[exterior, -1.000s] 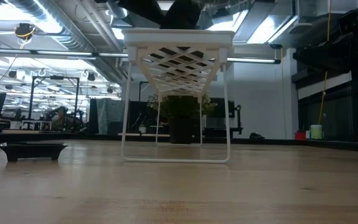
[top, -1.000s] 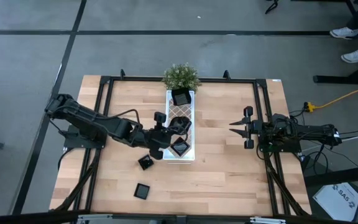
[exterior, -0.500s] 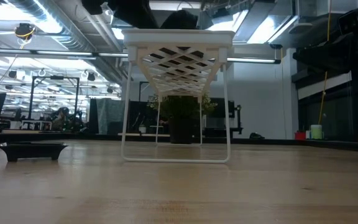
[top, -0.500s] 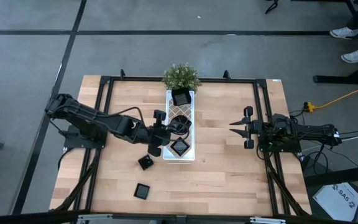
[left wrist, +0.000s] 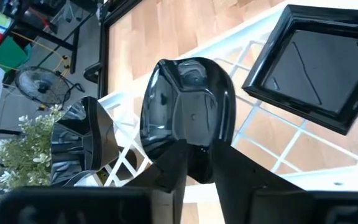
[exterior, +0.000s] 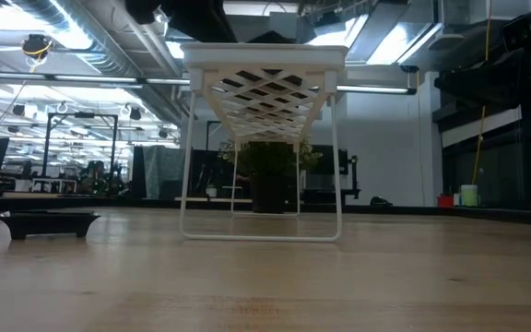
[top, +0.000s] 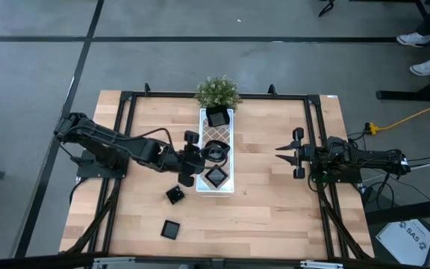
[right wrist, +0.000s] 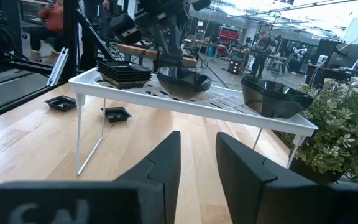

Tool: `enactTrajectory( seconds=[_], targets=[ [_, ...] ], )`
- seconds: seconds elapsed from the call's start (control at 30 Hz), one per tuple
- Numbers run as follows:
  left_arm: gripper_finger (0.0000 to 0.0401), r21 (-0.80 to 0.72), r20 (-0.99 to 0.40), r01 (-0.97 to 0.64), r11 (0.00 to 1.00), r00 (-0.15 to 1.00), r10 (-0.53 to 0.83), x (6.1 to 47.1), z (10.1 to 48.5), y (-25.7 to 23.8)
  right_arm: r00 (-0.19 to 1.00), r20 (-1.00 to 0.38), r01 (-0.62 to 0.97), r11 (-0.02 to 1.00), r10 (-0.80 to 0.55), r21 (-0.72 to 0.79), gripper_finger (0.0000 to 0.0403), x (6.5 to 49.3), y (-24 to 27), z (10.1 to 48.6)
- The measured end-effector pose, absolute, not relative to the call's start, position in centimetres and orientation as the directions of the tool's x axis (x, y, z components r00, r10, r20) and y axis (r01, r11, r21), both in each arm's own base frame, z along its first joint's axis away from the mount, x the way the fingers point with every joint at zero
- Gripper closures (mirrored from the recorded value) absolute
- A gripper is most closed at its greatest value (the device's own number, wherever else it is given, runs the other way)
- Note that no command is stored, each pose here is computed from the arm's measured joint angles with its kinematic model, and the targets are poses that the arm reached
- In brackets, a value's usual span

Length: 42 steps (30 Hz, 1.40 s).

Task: Pick & Place Mini shaped plates
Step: Stack the square plate on top of the square plate on the shelf

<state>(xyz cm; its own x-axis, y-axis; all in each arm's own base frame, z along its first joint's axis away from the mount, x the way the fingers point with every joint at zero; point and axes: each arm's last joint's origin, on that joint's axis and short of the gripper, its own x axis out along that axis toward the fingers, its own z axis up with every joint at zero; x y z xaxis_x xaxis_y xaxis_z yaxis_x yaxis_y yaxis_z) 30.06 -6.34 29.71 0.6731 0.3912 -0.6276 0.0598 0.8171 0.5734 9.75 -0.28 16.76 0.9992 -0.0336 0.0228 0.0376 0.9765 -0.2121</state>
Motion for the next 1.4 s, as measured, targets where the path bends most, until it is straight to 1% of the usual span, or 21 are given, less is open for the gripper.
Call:
enactTrajectory(
  seconds=[0.13, 0.27, 0.5, 0.7, 0.9, 1.0, 1.17, 1.4],
  targets=[
    [0.0313, 0.568, -0.624, 0.041, 0.822, 0.673, 0.398, 30.1, 29.7, -6.3, 0.999, 0.023, 0.038, 0.976, -0.034, -0.212, 0.0301, 9.7, -0.3, 16.8],
    [0.0302, 0.549, -0.628, 0.031, 0.835, 0.674, 0.389, 30.1, 29.7, -6.4, 0.999, 0.023, 0.038, 0.976, -0.034, -0.212, 0.0301, 9.7, -0.3, 16.8],
    [0.0307, 0.481, -0.648, 0.047, 0.876, 0.691, 0.319, 29.8, 29.7, -7.5, 0.999, 0.023, 0.038, 0.976, -0.034, -0.212, 0.0301, 9.7, -0.3, 16.8],
    [0.0313, 0.431, -0.648, 0.043, 0.901, 0.710, 0.276, 29.3, 29.7, -9.3, 0.999, 0.023, 0.038, 0.976, -0.034, -0.212, 0.0301, 9.7, -0.3, 16.8],
    [0.0311, 0.365, -0.649, 0.035, 0.930, 0.726, 0.227, 28.6, 29.7, -11.3, 0.999, 0.023, 0.038, 0.977, -0.034, -0.212, 0.0301, 9.7, -0.3, 16.8],
    [0.0312, 0.300, -0.654, 0.026, 0.954, 0.733, 0.186, 28.2, 29.6, -12.4, 0.999, 0.023, 0.038, 0.976, -0.034, -0.212, 0.0301, 9.7, -0.3, 16.8],
    [0.0315, 0.131, -0.698, 0.043, 0.990, 0.714, 0.061, 27.0, 29.4, -14.6, 0.999, 0.023, 0.038, 0.977, -0.034, -0.212, 0.0301, 9.7, -0.3, 16.8],
    [0.0315, -0.060, -0.743, -0.010, 0.998, 0.669, -0.038, 25.0, 29.1, -17.2, 0.999, 0.023, 0.038, 0.977, -0.034, -0.212, 0.0301, 9.7, -0.3, 16.8]
  ],
)
